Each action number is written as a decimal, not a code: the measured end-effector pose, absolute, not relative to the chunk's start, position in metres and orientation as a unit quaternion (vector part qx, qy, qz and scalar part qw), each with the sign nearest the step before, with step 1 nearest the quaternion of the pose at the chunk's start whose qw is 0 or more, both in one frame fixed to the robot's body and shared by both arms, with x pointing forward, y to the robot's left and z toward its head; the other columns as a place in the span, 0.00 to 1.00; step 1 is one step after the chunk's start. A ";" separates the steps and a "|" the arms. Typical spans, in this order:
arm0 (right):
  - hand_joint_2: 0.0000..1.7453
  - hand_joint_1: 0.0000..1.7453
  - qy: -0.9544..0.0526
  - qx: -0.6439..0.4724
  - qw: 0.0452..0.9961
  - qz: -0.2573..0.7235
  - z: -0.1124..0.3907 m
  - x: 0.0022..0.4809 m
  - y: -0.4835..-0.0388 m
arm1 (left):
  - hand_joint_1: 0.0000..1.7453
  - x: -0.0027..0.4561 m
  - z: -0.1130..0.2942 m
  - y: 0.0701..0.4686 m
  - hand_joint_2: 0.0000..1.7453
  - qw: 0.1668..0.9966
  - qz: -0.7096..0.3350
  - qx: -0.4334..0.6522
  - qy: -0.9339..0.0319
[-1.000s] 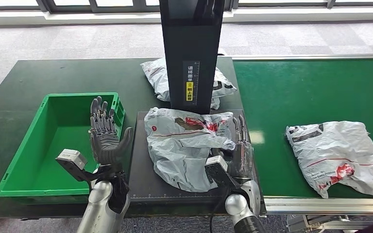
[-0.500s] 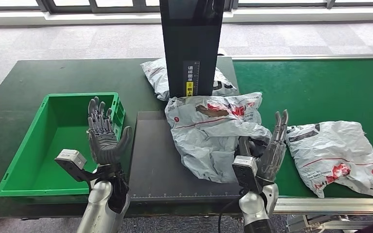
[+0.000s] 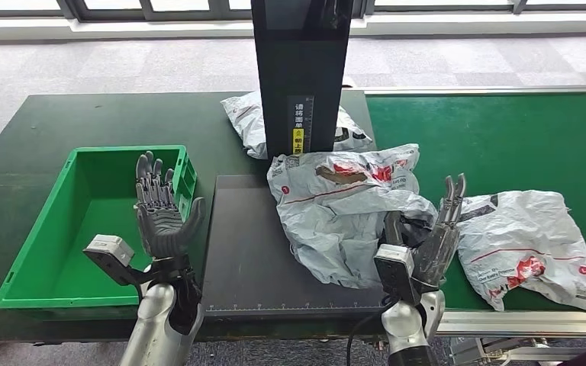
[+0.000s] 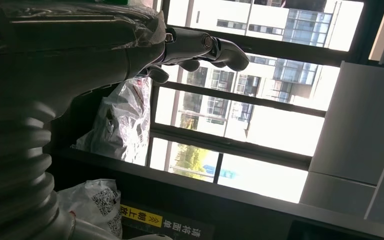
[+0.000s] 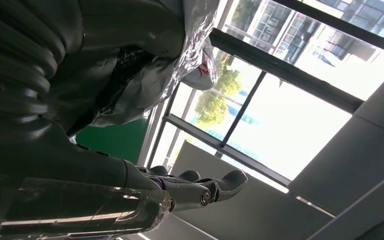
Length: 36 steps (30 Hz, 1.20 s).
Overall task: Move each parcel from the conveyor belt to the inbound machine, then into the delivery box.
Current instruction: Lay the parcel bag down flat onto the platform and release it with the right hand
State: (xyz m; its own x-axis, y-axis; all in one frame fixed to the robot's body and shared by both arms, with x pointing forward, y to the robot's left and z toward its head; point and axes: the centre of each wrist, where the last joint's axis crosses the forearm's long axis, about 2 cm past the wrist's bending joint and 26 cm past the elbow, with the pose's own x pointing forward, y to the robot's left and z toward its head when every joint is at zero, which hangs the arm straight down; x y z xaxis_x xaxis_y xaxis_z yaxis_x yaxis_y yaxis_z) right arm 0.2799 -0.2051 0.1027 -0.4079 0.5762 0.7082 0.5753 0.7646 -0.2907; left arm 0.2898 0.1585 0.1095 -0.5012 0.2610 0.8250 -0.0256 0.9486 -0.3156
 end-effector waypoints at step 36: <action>1.00 0.00 -0.730 -0.245 0.622 0.145 0.046 0.278 -0.191 | 0.00 0.290 0.107 0.153 1.00 0.496 0.054 -0.059 -0.865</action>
